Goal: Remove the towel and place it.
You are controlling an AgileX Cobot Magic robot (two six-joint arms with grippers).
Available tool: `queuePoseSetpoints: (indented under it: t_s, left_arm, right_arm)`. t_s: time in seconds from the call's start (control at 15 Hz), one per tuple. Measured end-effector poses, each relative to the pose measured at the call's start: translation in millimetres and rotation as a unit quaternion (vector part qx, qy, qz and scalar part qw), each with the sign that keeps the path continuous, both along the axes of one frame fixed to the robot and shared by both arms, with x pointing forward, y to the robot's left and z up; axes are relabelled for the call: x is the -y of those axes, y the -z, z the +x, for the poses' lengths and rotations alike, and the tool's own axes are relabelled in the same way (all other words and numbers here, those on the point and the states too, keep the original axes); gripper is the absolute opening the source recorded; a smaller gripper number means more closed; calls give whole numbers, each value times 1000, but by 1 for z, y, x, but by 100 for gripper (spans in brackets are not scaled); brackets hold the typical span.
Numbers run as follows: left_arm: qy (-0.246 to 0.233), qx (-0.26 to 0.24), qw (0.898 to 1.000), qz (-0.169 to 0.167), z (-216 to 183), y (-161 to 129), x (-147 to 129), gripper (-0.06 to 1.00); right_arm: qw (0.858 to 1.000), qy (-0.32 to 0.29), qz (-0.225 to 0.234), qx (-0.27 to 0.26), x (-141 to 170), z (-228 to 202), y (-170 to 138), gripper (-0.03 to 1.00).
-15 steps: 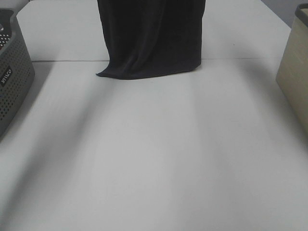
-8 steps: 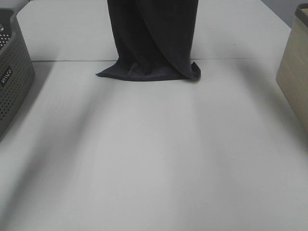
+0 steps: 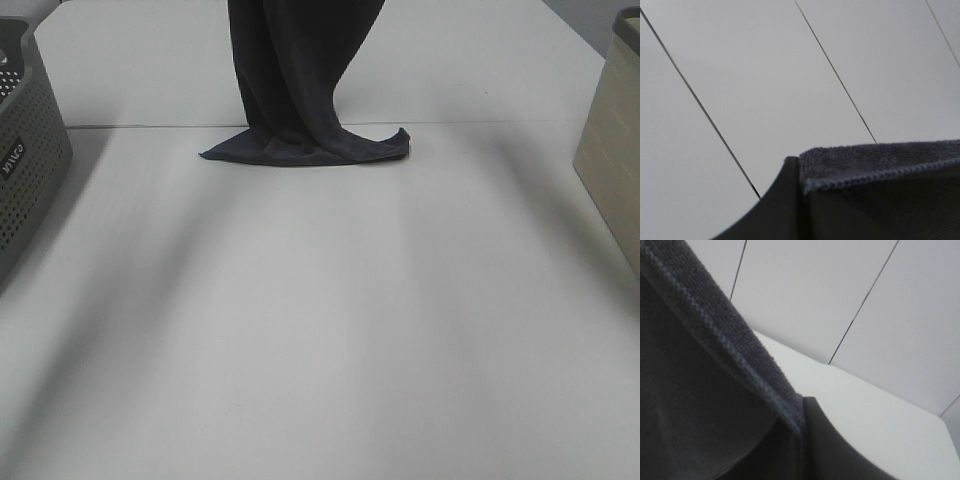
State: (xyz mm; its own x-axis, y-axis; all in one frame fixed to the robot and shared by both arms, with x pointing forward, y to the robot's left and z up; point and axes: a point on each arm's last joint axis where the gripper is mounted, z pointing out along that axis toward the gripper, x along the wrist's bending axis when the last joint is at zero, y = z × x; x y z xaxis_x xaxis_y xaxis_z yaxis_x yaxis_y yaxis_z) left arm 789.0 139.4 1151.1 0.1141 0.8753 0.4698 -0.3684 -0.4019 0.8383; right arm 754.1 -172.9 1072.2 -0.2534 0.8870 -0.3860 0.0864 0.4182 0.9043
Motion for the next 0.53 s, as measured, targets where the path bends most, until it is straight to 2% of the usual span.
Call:
queuePoseSetpoints:
  t_s: [0.27,0.47,0.53]
  left_arm:
    - [12,-48,999,-5,3,16,8,0]
    - [15,-89,996,3,9,34,11,0]
    - [16,-96,995,5,9,37,12,0]
  right_arm:
    - [997,26,-4,-79,0,-9,44,1]
    - [990,51,-26,-129,2,-15,53,1]
    - [985,47,-51,-158,0,-19,55,1]
